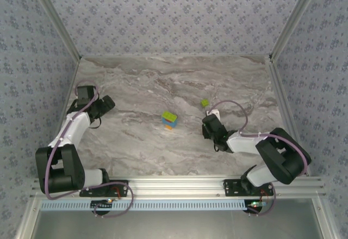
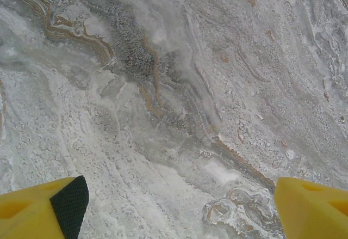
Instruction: Assemble a carrot with lego
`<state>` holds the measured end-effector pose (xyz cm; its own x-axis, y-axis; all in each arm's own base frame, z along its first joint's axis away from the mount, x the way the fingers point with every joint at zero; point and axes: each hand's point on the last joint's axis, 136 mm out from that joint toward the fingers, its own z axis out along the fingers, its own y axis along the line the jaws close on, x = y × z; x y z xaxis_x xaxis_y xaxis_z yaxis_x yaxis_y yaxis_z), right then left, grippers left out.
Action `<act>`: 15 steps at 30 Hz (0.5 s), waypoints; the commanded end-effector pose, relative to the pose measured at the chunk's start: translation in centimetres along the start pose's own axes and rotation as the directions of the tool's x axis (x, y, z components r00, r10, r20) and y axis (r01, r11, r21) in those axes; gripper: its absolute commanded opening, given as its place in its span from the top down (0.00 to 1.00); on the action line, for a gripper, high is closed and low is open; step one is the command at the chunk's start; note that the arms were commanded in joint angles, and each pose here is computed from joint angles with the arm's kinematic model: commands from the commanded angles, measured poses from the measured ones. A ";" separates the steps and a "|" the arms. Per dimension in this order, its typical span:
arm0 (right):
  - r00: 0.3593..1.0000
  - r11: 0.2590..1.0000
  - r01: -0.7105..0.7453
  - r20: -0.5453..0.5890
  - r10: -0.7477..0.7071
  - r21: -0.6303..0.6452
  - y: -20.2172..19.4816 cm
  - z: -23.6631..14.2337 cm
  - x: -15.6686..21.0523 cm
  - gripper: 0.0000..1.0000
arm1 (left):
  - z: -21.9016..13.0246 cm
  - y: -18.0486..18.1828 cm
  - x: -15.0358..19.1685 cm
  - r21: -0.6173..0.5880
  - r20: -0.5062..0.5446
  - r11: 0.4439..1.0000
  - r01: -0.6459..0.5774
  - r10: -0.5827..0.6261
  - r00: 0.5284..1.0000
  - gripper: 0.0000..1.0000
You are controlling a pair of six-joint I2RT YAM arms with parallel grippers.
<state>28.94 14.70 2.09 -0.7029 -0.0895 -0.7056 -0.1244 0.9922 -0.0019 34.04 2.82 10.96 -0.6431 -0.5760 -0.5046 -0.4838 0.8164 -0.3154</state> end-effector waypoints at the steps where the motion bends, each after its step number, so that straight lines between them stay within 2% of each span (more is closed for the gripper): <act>1: 0.998 1.000 0.011 -0.060 -0.010 0.011 -0.4 0.0 2.2 0.68 | -0.1 -0.4 0.1 0.008 -0.004 1.000 -0.015 0.015 1.000 0.10; 6: 0.997 0.996 0.038 -0.069 -0.043 -0.080 1.5 -1.0 1.1 0.71 | -0.2 -1.4 0.3 0.044 -0.002 0.998 -0.045 0.046 0.999 0.10; 10: 0.990 0.971 0.119 -0.054 -0.132 -0.207 4.0 -3.3 -1.6 0.72 | -0.6 -4.2 0.7 0.165 0.029 0.981 -0.107 0.103 0.994 0.10; 15: 0.964 0.900 0.247 0.002 -0.264 -0.359 6.5 -7.2 -5.4 0.72 | -1.6 -7.7 1.7 0.316 0.104 0.923 -0.218 0.194 0.975 0.10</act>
<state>28.14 19.43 8.32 -0.6794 -0.2314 -0.6963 -0.3854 0.9201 0.0703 34.68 -2.33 11.27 -0.6948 -0.4643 -0.5493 -0.2781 0.8777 -0.3902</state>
